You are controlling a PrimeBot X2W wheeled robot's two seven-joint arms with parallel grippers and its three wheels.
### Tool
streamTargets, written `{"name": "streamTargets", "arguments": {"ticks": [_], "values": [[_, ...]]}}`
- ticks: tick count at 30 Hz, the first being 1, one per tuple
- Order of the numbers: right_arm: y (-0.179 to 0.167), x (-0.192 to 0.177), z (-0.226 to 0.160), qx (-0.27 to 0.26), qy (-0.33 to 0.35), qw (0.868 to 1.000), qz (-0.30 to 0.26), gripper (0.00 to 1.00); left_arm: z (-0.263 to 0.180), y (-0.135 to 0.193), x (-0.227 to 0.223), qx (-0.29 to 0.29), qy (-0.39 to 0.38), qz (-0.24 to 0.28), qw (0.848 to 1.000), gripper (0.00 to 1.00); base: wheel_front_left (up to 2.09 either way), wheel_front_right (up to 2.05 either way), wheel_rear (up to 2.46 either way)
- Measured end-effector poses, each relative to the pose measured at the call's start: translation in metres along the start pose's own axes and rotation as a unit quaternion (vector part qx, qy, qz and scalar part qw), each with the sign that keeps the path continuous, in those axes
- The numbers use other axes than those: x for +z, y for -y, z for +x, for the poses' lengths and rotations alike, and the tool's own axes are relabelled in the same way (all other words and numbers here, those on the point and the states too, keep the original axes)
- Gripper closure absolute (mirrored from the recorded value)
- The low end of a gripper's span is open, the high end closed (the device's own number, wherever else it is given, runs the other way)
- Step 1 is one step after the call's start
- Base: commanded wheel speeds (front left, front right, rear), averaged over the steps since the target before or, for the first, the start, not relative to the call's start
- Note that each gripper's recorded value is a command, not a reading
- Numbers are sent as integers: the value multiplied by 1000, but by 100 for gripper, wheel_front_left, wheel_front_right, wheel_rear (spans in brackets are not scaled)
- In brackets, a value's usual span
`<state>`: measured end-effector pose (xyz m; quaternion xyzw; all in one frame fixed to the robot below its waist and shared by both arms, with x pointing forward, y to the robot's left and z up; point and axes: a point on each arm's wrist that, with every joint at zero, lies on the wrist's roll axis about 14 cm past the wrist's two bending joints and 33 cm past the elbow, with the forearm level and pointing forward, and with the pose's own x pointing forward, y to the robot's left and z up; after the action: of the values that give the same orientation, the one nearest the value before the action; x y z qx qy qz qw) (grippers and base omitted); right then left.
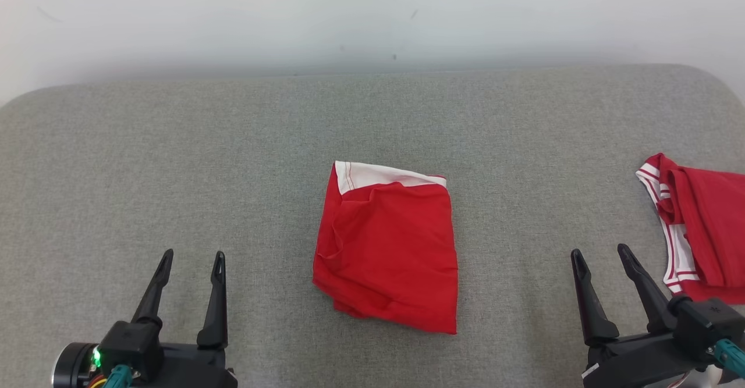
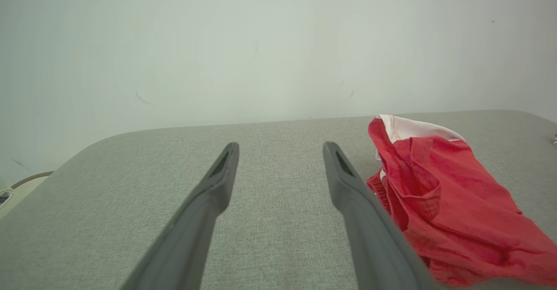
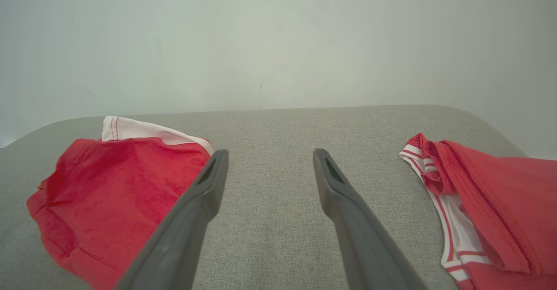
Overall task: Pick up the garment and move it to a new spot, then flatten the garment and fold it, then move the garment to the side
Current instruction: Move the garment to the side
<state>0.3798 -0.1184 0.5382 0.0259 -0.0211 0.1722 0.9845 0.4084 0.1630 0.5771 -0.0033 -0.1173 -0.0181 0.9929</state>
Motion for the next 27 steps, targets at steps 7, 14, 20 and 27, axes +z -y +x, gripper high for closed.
{"name": "streamTargets", "arguments": {"ticks": [7, 14, 20, 27], "values": [[-4, -1, 3, 13, -10, 1000, -10, 0, -3, -2, -1, 2, -3, 3, 1000, 0, 0, 0, 0], [-24, -16, 15, 60, -42, 997, -19, 0, -7, -12, -1, 21, -2, 5, 1000, 0, 0, 0, 0], [-53, -45, 25, 119, -89, 989, -13, 0, -13, -23, -7, 42, -10, 5, 999, 0, 0, 0, 0], [-80, -93, 31, 172, -161, 972, 11, 0, -15, -30, -16, 56, -21, 3, 998, 0, 0, 0, 0]]}}
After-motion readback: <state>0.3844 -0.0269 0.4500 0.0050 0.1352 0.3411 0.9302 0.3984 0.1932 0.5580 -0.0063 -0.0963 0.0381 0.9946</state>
